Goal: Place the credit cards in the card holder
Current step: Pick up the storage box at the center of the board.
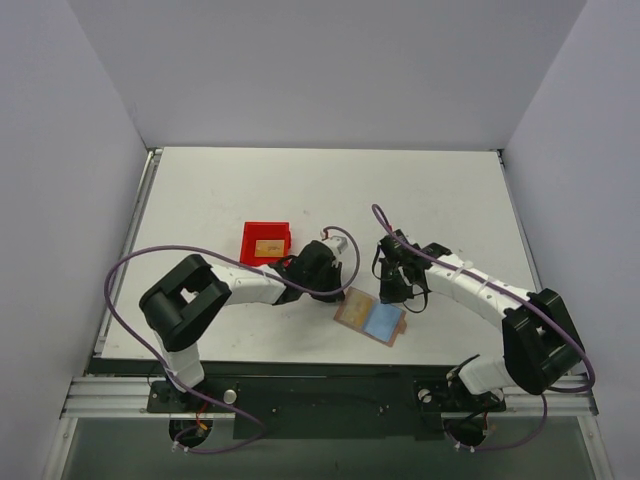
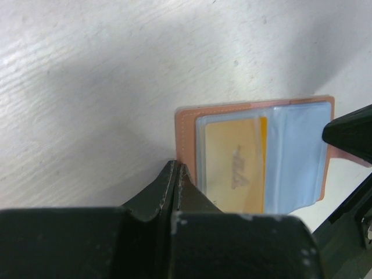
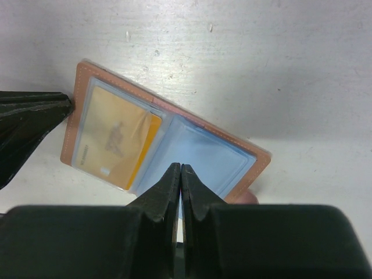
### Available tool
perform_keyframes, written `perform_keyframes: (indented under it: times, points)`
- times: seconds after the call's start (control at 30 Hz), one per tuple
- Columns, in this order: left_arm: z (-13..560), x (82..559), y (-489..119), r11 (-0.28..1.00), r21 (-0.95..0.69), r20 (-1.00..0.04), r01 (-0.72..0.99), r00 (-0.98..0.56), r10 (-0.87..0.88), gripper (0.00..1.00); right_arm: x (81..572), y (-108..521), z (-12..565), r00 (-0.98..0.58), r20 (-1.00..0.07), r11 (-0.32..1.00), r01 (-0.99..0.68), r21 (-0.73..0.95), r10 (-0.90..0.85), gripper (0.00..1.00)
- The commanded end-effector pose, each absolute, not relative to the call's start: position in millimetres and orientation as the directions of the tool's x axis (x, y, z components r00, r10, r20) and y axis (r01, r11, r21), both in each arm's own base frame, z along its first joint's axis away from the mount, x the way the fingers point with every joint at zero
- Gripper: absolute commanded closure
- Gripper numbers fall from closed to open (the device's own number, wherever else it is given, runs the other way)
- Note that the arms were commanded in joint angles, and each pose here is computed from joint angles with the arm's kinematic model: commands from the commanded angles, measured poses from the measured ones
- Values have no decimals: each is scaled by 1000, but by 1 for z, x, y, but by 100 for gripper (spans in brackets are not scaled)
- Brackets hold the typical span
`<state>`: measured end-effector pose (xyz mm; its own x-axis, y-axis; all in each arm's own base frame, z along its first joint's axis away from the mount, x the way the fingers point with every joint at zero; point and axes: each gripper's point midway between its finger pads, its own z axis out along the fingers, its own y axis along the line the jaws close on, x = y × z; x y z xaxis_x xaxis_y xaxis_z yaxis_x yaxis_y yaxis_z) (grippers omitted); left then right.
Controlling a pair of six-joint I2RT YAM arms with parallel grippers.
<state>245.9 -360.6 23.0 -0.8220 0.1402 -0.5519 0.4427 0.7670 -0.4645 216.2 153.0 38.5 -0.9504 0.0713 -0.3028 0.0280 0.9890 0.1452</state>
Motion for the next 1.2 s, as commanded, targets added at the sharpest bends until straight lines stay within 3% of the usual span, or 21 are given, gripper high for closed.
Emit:
perform_keyframes:
  times: [0.0, 0.5, 1.17]
  points:
    - [13, 240, -334, 820, -422, -527, 387, -840, 125, 100, 213, 164, 45, -958, -272, 980, 35, 194, 88, 100]
    - [8, 194, -313, 811, -450, -473, 373, -870, 138, 100, 216, 195, 29, -971, -222, 963, 24, 270, 86, 100]
    - [6, 144, -345, 743, -462, -453, 485, -849, 273, 100, 212, 166, 20, -964, -241, 988, 79, 135, 110, 100]
